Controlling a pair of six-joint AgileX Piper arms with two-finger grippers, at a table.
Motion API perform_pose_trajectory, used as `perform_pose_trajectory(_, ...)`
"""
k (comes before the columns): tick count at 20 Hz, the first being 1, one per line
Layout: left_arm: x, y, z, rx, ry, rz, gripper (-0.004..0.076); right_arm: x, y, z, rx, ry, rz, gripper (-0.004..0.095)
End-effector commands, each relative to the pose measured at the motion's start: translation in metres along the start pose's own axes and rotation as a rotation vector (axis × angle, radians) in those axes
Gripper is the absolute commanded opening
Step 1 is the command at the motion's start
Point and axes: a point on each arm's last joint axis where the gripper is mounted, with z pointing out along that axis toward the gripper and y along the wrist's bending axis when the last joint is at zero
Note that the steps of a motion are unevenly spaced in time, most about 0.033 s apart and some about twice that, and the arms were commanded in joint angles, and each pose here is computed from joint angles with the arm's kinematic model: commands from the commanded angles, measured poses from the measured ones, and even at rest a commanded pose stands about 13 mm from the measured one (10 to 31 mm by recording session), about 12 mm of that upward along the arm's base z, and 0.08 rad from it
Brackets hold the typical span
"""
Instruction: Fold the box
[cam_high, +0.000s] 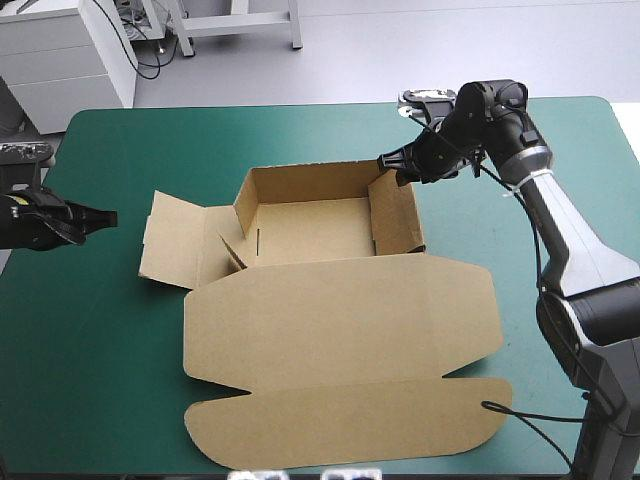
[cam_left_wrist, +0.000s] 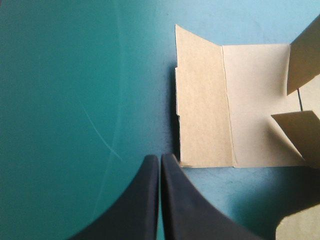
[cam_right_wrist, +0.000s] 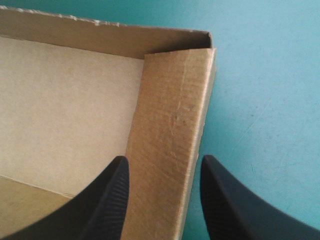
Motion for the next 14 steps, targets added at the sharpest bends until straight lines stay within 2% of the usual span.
perform_pose_trajectory(1,-0.007,-0.002,-0.014,-0.002,-0.091,-0.006,-0.0006,-0.002,-0.001,-0.012,0.012,-0.032,-0.024,0.0415)
perform_pose_trajectory(5,-0.007,-0.002,-0.014,0.0,-0.092,0.023,-0.0006,-0.002,-0.007,0.022,0.018,0.037,-0.012,0.0403)
perform_pose_trajectory(8,-0.007,-0.002,-0.014,0.0,-0.092,0.023,-0.0006,-0.001,-0.007,0.05,-0.042,0.094,0.013,0.0352)
perform_pose_trajectory(10,-0.008,-0.002,-0.014,-0.002,-0.098,0.021,-0.0006,0.0,-0.008,0.062,-0.063,0.117,0.011,0.0227)
perform_pose_trajectory(12,-0.009,-0.002,-0.014,-0.005,-0.112,0.012,-0.0006,0.0,-0.009,0.066,-0.062,0.125,0.013,0.0)
perform_pose_trajectory(14,-0.011,0.005,-0.014,-0.025,-0.13,-0.048,-0.0005,0.0,-0.007,0.061,-0.066,0.116,0.016,-0.0018)
